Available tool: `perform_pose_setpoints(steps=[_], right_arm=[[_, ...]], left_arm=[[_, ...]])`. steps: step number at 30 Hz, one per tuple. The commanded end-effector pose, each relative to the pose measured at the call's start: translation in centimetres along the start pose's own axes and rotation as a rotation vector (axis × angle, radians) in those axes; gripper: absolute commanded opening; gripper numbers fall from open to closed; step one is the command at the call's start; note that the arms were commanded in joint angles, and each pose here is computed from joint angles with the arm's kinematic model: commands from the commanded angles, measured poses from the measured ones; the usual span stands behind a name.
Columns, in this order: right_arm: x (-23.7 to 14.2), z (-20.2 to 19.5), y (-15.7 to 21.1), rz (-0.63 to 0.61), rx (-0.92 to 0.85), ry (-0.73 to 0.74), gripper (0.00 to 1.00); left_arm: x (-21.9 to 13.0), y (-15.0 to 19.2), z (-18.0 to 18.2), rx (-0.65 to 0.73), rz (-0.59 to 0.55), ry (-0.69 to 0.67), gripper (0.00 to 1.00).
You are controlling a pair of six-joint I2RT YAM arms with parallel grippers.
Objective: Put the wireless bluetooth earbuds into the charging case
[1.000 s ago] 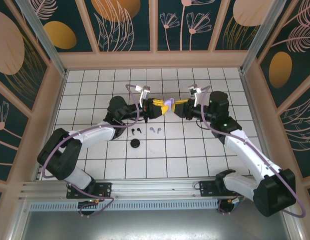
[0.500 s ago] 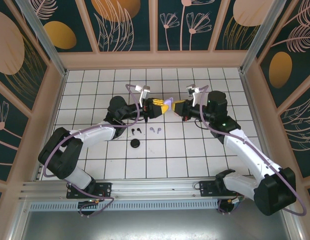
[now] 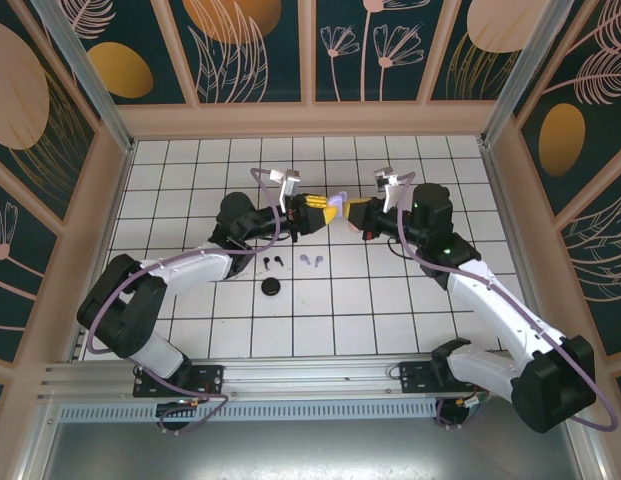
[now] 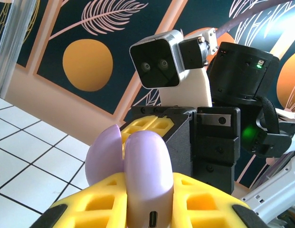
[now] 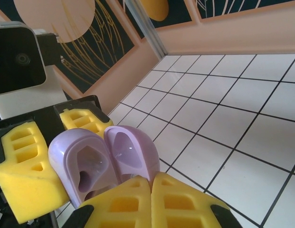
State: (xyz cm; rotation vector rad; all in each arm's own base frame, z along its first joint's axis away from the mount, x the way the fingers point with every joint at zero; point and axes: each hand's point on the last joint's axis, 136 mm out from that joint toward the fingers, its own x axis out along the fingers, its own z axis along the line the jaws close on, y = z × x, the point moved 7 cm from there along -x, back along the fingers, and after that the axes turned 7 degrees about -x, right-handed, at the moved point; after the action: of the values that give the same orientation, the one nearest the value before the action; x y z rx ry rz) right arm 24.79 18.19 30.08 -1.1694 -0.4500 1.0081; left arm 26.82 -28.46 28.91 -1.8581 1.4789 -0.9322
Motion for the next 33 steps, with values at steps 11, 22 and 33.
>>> perform_pose_setpoints(steps=[11,22,33], right_arm=[[-0.6,0.3,-1.9,-0.05,-0.037,0.068,0.0],[-0.4,-0.8,-3.2,-0.033,-0.049,0.138,0.0],[-0.2,-1.9,-4.0,0.114,-0.202,0.223,0.0]], left_arm=[[-0.6,-1.3,0.2,0.055,-0.083,-0.151,0.69],[-2.2,-2.3,-0.6,0.142,-0.077,-0.268,0.99],[-2.5,-4.7,-1.5,0.344,0.185,-0.393,0.99]])
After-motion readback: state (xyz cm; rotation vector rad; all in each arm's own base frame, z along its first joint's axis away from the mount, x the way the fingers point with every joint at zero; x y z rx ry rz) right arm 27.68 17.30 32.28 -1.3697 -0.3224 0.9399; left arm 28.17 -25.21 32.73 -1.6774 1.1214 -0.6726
